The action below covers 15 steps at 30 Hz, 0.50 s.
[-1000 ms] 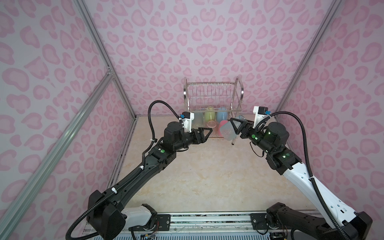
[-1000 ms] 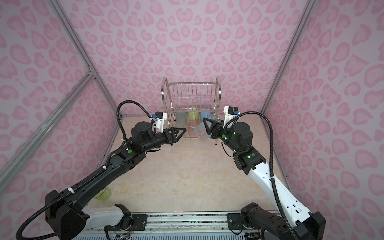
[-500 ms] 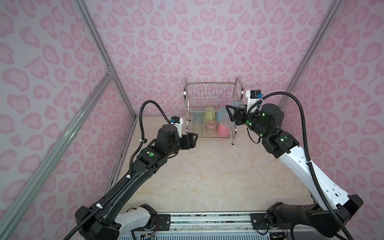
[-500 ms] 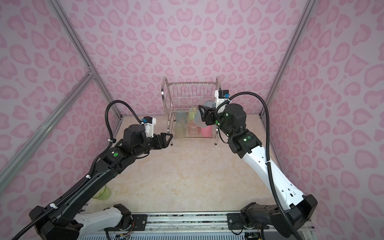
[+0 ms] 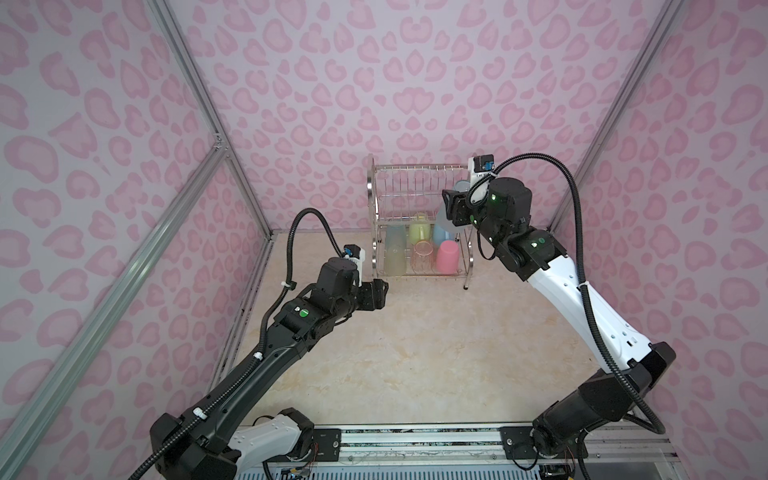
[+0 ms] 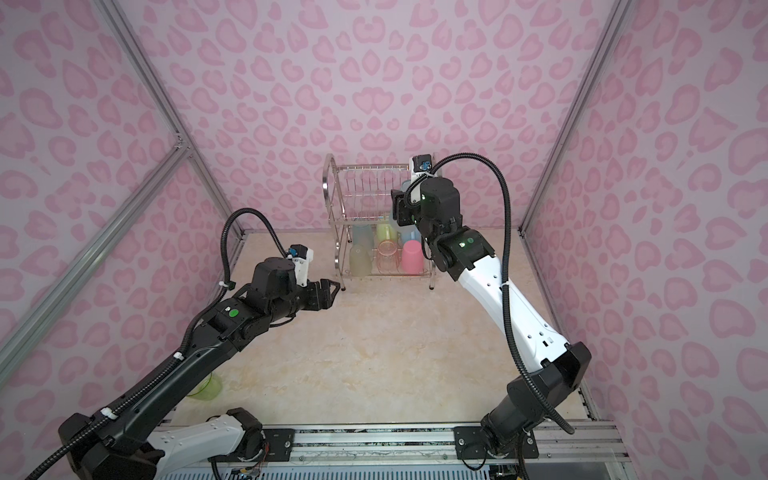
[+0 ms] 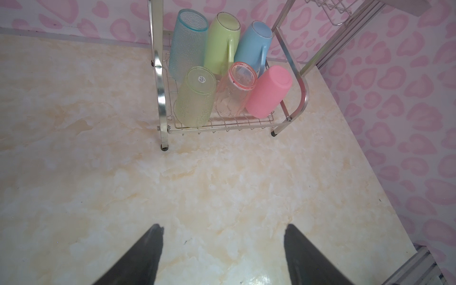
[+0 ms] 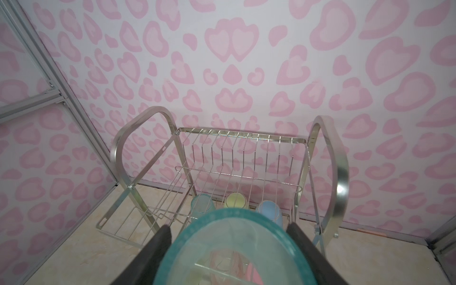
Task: Load the cups into the dish rack
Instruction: 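Raise the teal cup over the upper rack tier with the right gripper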
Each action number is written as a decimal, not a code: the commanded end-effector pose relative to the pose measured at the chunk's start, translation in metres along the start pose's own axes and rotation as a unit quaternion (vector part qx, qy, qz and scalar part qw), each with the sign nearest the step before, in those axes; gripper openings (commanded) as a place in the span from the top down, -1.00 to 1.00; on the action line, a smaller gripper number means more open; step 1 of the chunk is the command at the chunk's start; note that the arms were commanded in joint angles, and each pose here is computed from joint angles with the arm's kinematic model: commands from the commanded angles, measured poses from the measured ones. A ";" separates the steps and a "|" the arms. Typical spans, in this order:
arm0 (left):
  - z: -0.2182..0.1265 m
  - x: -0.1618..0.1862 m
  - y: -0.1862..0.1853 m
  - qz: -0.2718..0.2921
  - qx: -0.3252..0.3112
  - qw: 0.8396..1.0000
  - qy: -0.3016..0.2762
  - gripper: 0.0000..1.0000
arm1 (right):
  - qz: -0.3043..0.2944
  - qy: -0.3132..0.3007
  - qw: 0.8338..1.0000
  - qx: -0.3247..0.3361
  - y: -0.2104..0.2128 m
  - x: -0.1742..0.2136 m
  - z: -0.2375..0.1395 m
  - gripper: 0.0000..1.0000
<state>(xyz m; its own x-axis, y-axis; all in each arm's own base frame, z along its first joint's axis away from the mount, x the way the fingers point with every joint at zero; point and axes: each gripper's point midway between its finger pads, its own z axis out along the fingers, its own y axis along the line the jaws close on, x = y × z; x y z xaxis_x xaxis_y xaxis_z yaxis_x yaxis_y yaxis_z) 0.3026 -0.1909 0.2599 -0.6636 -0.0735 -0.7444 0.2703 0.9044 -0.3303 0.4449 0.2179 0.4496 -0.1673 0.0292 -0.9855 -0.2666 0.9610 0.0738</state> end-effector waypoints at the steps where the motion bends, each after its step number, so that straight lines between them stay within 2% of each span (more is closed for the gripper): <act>1: -0.001 0.001 0.006 0.012 -0.012 1.000 -0.005 -0.60 | -0.017 -0.022 0.999 0.025 -0.005 -0.012 0.010 -0.13; 9: 0.004 0.003 0.007 0.009 -0.016 1.000 0.002 -0.60 | -0.051 -0.020 0.997 0.059 -0.007 -0.016 0.046 -0.12; 15: 0.005 0.003 0.007 0.002 -0.016 1.000 -0.004 -0.60 | -0.051 -0.020 0.996 0.074 -0.016 -0.019 0.073 -0.12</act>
<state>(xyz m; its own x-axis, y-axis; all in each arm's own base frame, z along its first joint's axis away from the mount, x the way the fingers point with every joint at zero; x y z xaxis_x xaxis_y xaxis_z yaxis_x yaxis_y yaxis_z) 0.3025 -0.1866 0.2498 -0.6704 -0.0530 -0.7401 0.2598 0.9175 -0.3011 0.5124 0.2261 0.4571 -0.1148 -0.0510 -0.9921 -0.1630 0.9861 -0.0318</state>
